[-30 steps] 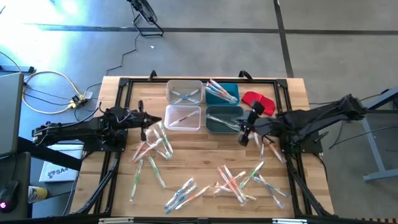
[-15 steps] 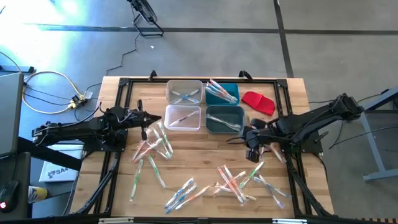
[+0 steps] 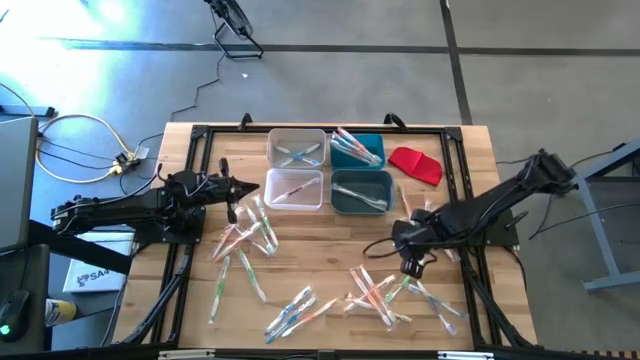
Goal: Pick & Place Toothbrushes
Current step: Put the blue toothbrush into the white bin
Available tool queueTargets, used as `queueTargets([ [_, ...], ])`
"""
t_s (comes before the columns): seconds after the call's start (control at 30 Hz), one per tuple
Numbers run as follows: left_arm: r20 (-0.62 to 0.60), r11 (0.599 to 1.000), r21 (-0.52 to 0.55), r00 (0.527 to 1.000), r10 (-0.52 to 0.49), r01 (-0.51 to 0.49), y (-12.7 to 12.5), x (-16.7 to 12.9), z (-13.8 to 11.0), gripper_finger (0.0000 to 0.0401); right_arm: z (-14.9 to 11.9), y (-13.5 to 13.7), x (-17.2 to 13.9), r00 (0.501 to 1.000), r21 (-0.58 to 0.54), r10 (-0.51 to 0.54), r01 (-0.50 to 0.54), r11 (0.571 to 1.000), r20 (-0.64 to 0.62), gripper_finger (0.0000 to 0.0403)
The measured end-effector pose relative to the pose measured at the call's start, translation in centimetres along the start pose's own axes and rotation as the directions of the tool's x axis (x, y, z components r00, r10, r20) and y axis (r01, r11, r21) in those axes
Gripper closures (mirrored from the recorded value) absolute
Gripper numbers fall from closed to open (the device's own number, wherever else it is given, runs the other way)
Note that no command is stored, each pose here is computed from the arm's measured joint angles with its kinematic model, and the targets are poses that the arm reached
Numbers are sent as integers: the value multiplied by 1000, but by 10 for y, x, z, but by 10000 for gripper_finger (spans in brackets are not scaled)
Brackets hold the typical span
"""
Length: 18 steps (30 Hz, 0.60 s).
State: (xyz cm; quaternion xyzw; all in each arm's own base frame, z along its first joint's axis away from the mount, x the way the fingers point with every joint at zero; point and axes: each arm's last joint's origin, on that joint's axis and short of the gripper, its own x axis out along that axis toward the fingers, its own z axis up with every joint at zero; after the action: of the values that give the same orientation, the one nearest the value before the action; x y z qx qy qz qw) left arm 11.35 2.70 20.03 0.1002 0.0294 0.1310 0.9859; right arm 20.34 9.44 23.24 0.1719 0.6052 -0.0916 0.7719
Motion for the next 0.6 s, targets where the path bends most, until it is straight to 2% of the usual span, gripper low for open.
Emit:
queueTargets([
  [0.13, 0, 1000, 0, 1000, 2, -2, 0, 0, 0, 400, -4, 6, 13, 993, 56, -3, 9, 998, -118, 401],
  [0.2, -2, 1000, 0, 1000, 2, -2, 0, 0, 0, 400, -7, 8, 18, 976, 161, 21, 14, 987, -215, 401],
  [0.33, -6, 1000, 0, 1000, 1, -1, 0, 0, -1, 400, -17, 13, 23, 917, 353, 82, 67, 933, -390, 401],
  [0.4, -10, 1000, 0, 1000, 0, 0, 0, 0, -1, 400, -25, 19, 22, 898, 376, 102, 74, 924, -428, 401],
  [0.6, -21, 1000, 0, 1000, -3, 3, 0, 0, -2, 400, -50, 36, 20, 893, 394, 69, 126, 910, -445, 401],
])
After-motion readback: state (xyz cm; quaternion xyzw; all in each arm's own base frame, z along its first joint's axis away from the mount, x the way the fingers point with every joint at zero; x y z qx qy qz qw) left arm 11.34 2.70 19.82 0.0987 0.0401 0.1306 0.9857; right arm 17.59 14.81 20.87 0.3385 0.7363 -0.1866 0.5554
